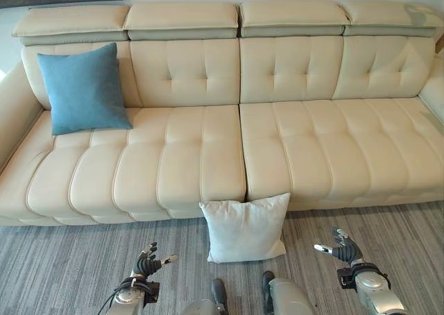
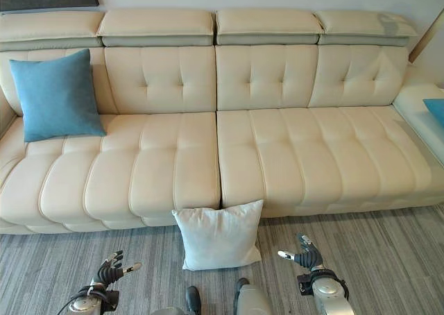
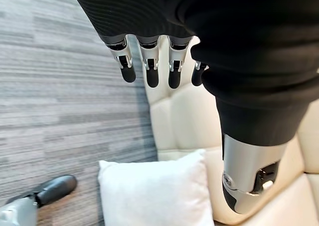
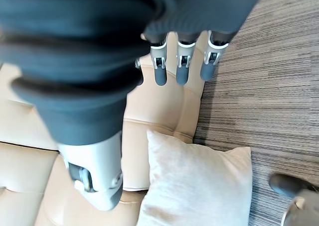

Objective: Pick up all the scattered cushions and arrange them neatly on the sofa.

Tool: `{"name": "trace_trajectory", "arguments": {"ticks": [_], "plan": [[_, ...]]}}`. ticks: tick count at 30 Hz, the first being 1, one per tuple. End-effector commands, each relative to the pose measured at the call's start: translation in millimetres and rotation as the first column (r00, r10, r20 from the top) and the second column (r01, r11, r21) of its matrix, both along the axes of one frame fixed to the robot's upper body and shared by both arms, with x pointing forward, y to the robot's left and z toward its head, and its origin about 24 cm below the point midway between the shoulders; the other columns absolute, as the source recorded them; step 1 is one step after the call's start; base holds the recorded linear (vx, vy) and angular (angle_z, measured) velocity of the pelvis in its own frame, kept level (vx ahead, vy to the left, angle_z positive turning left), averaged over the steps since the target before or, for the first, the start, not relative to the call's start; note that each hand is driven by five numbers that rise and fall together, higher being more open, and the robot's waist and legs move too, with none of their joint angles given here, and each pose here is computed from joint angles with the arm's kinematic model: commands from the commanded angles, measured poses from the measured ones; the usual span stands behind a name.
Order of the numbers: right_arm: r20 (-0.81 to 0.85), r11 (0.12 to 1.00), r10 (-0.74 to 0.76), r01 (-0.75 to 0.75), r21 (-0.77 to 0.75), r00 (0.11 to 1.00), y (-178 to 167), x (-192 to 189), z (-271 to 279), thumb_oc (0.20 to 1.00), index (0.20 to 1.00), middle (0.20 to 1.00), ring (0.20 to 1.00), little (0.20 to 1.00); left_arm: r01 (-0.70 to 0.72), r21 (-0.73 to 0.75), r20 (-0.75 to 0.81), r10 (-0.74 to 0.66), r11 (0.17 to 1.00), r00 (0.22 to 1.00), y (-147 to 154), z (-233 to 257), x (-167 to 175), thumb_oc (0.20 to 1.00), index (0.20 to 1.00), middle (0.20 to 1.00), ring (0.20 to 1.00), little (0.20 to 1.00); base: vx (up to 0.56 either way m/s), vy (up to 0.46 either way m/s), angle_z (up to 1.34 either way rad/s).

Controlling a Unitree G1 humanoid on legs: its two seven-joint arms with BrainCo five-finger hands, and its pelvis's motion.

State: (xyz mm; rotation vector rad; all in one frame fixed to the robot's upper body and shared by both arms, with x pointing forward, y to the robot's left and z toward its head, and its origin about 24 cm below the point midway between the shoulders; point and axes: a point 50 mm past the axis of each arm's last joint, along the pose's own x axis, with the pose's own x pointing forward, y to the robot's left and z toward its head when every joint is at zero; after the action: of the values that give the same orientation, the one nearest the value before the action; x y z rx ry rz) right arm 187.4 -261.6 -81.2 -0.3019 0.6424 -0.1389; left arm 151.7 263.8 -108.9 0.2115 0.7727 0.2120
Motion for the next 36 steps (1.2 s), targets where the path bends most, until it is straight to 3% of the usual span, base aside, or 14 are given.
{"name": "trace_trajectory", "arguments": {"ticks": [1,7,8,13,18,24,28,30,32,35,36], "plan": [[0.081,0.999,-0.002,0.005,-0.038,0.997,-7,14,15,1.0,1.0,1.0,1.0,1.0,-0.021,0.05,0.062,0.018,0.999,0.998,15,11,5,1.0,1.0,1.0,1.0,1.0,0.11,-0.157,0.48],[0.147,0.992,0.044,-0.027,-0.122,0.988,-16,36,36,1.0,1.0,1.0,1.0,1.0,-0.055,0.057,0.143,0.046,0.997,0.989,22,25,26,1.0,1.0,1.0,1.0,1.0,-0.02,-0.155,0.3],[0.186,0.99,0.034,-0.008,-0.142,0.982,-19,52,46,1.0,1.0,1.0,1.0,1.0,-0.061,0.059,0.22,0.047,0.996,0.974,22,39,47,1.0,1.0,1.0,1.0,1.0,-0.24,-0.165,0.36],[0.309,0.99,-0.096,0.123,-0.069,0.946,-28,85,72,1.0,1.0,1.0,1.0,1.0,-0.101,0.023,0.368,0.086,0.995,0.926,20,67,88,1.0,1.0,1.0,1.0,1.0,-0.17,-0.098,0.21],[0.528,0.962,-0.24,0.271,0.018,0.815,-33,147,144,1.0,1.0,1.0,1.0,1.0,-0.199,-0.047,0.573,0.189,0.979,0.798,24,124,147,1.0,1.0,1.0,1.0,1.0,-0.14,-0.056,0.09],[0.685,0.939,-0.307,0.326,0.107,0.661,-29,190,229,1.0,1.0,1.0,1.0,1.0,-0.225,-0.011,0.71,0.166,0.974,0.685,30,196,194,1.0,1.0,1.0,1.0,1.0,-0.07,-0.014,0.0],[0.762,0.953,-0.273,0.274,0.13,0.587,-8,210,281,1.0,1.0,1.0,1.0,1.0,-0.182,0.057,0.774,0.072,0.982,0.629,18,247,222,1.0,1.0,1.0,1.0,1.0,0.01,-0.003,0.0],[0.805,0.974,-0.218,0.179,0.141,0.551,32,224,314,1.0,1.0,1.0,1.0,1.0,-0.131,0.108,0.824,-0.015,0.985,0.567,-2,294,243,1.0,1.0,1.0,1.0,1.0,0.03,-0.038,0.02],[0.82,0.98,-0.194,0.137,0.142,0.538,47,228,323,1.0,1.0,1.0,1.0,1.0,-0.111,0.117,0.834,-0.037,0.987,0.55,-10,306,248,1.0,1.0,1.0,1.0,1.0,0.03,-0.028,0.06],[0.861,0.995,-0.092,0.013,0.098,0.5,92,232,349,1.0,1.0,1.0,1.0,1.0,-0.037,0.142,0.886,-0.11,0.989,0.451,-44,350,259,1.0,1.0,1.0,1.0,1.0,0.02,-0.04,0.04],[0.873,0.996,-0.057,-0.027,0.08,0.485,105,232,356,0.2,0.2,0.2,0.2,0.2,-0.006,0.142,0.901,-0.126,0.99,0.416,-55,361,261,1.0,1.0,1.0,1.0,1.0,0.01,-0.046,0.03]]}}
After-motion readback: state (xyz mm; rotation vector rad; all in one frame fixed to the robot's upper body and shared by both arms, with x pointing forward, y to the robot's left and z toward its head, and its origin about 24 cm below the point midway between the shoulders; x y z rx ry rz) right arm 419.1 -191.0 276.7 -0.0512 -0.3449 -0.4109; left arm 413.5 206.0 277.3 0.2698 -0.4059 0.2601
